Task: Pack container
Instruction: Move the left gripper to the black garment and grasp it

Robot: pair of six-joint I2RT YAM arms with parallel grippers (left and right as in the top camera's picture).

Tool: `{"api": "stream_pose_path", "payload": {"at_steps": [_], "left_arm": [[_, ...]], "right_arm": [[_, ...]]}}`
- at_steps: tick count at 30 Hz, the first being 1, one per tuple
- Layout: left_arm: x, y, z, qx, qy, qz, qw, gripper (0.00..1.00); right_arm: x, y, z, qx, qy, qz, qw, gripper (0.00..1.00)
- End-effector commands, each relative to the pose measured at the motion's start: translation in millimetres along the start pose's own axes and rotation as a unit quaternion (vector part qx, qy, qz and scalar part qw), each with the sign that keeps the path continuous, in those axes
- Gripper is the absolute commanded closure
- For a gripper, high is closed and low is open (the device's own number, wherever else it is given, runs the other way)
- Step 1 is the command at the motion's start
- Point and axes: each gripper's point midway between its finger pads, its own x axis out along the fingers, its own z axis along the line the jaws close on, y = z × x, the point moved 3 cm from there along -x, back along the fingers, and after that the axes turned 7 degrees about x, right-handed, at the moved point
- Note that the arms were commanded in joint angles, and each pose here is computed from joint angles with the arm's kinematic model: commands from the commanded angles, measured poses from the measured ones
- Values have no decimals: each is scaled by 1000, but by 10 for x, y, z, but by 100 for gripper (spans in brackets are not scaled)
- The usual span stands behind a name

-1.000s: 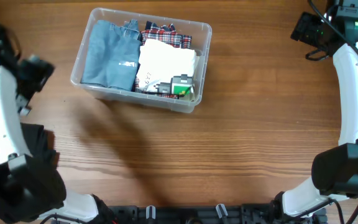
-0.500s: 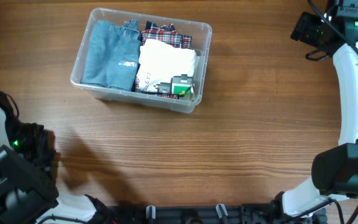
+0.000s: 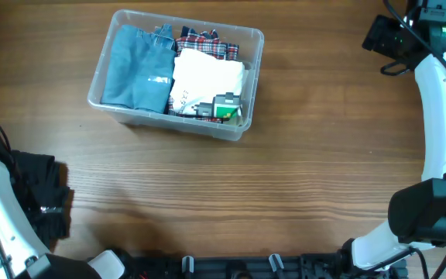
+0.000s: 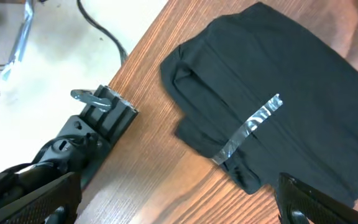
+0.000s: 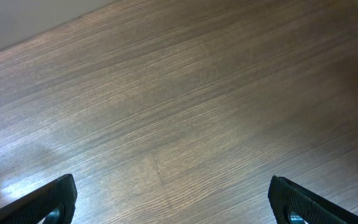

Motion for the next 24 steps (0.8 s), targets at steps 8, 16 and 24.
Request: {"api": "stream_pose_path", "payload": {"at_steps": [8,16,24], "left_arm": [[591,139,76,-29,-30,-2,999,0],[709,65,-145,9,19,-10,1000,0],[804,255,-365,85,80,37,992,0]], "right_arm": [[-28,-15,-19,4,5,-5,1000,0],[-28,-16,-19,4,5,-5,1000,0],[-28,-16,-18,4,5,-5,1000,0]]}}
